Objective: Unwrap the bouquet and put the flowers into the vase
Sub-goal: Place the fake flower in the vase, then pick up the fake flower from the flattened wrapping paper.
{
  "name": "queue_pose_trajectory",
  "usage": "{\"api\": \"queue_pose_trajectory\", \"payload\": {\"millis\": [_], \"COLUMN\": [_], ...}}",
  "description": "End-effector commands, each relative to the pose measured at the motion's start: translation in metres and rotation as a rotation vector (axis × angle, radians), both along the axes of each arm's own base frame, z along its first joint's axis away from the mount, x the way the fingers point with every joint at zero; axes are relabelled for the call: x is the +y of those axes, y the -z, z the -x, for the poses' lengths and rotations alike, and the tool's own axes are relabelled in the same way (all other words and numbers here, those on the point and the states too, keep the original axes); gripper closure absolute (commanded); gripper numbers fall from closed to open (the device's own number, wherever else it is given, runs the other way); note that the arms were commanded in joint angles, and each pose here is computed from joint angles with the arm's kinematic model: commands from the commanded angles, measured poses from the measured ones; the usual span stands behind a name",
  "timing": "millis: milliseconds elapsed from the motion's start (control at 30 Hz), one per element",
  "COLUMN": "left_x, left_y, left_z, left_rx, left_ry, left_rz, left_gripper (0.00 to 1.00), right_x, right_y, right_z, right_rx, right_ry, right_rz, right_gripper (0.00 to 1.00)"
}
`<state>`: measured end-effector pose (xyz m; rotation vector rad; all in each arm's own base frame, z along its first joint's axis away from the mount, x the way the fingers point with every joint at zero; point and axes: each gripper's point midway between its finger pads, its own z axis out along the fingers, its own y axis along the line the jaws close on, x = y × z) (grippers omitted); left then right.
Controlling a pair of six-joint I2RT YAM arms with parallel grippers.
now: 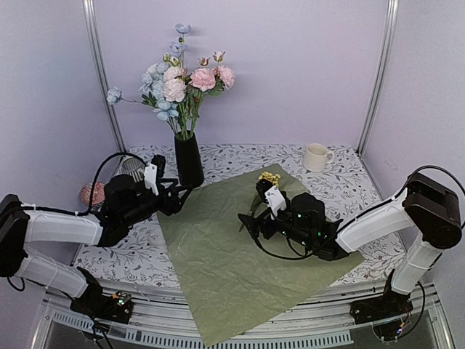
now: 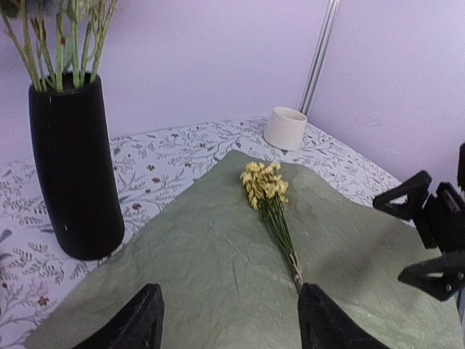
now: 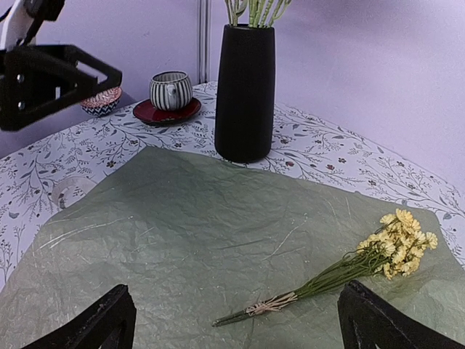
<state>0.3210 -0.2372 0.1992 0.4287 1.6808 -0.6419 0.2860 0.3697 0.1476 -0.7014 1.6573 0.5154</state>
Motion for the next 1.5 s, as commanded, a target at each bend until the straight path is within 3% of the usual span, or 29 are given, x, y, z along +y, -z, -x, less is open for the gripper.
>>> {"api": "queue_pose_trajectory", "payload": {"millis": [0, 933, 1133, 1267, 1467], "left_x": [-0.006, 0.028, 0.029, 0.029, 0.027], "left_y": [-0.008, -0.033, -0.033, -0.033, -0.033], "left_z": [0.015, 0.029, 0.030, 0.030, 0.031], "left_rx": [-0.042, -0.184, -0.188, -0.190, -0.189], "left_ry": [0.044, -0.066, -0.068, -0.066, -0.057], "left_rz": [0.115, 0.135, 0.131, 0.130, 0.130], "left_gripper": [0.35, 0.33, 0.33, 0.33, 0.33], "right_x": [-0.002, 0.024, 0.015, -0.001, -0.010], "right_y": [0.001, 0.000, 0.010, 0.010, 0.031], "right_z": [-0.009, -0.028, -0.049, -0.056, -0.076], "right_rx": [0.018, 0.226, 0.305, 0.341, 0.476], "right_ry": [0.040, 0.099, 0.266, 0.391, 0.540], "right_rz": [0.002, 0.018, 0.065, 0.049, 0.049], "right_gripper": [0.01, 0.01, 0.01, 0.15, 0.18]}}
